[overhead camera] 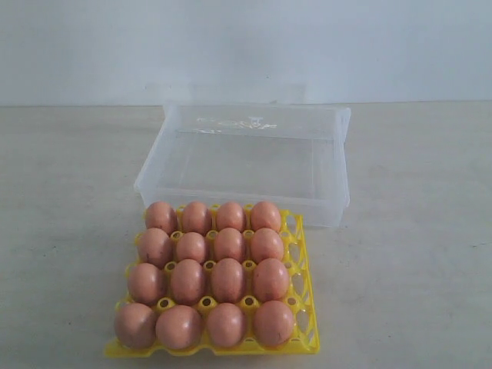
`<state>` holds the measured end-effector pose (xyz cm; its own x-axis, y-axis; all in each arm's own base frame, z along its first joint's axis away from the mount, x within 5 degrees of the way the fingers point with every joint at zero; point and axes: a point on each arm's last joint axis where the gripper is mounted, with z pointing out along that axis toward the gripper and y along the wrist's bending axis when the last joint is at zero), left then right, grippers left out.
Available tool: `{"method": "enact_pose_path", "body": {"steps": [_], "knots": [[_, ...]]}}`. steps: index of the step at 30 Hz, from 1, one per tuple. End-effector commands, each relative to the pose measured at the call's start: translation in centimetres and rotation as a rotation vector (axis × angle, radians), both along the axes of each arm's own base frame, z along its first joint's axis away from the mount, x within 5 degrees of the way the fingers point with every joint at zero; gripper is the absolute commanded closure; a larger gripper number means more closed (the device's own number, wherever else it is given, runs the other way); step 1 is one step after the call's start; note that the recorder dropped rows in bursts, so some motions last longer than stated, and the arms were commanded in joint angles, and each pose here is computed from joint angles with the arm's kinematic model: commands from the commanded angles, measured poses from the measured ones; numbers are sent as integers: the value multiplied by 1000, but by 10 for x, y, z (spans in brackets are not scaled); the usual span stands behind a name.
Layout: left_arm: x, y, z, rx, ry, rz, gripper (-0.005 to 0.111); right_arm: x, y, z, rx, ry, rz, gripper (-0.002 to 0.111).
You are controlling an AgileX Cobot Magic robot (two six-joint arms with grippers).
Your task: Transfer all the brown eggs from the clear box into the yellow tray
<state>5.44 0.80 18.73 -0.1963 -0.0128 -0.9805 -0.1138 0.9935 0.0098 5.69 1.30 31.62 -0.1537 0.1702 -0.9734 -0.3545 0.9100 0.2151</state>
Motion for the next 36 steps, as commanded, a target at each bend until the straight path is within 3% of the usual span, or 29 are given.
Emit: {"method": "enact_pose_path", "body": {"steps": [1,4,9,18,25,28,30,36], "knots": [[0,0,0,-1,-4,-8,85,-7,-3,-4,95,61,16,108],[0,0,0,-1,-4,-8,85,-9,-1,-6,42,57,48,108],[0,0,0,-1,-4,-8,85,-8,-4,-5,-309,-99,42,108],[0,0,0,-1,-4,-8,85,-9,-21,-1,-354,-105,-338,108],[0,0,0,-1,-4,-8,85,-2,-19,0,-345,-91,-329,108],[0,0,0,-1,-4,-8,85,-1,-11,7,-318,-250,-268,108],[0,0,0,-1,-4,-8,85,-1,-9,8,-296,-260,-249,108],[0,0,0,-1,-4,-8,85,3,3,-26,-398,-221,-112,108]]}}
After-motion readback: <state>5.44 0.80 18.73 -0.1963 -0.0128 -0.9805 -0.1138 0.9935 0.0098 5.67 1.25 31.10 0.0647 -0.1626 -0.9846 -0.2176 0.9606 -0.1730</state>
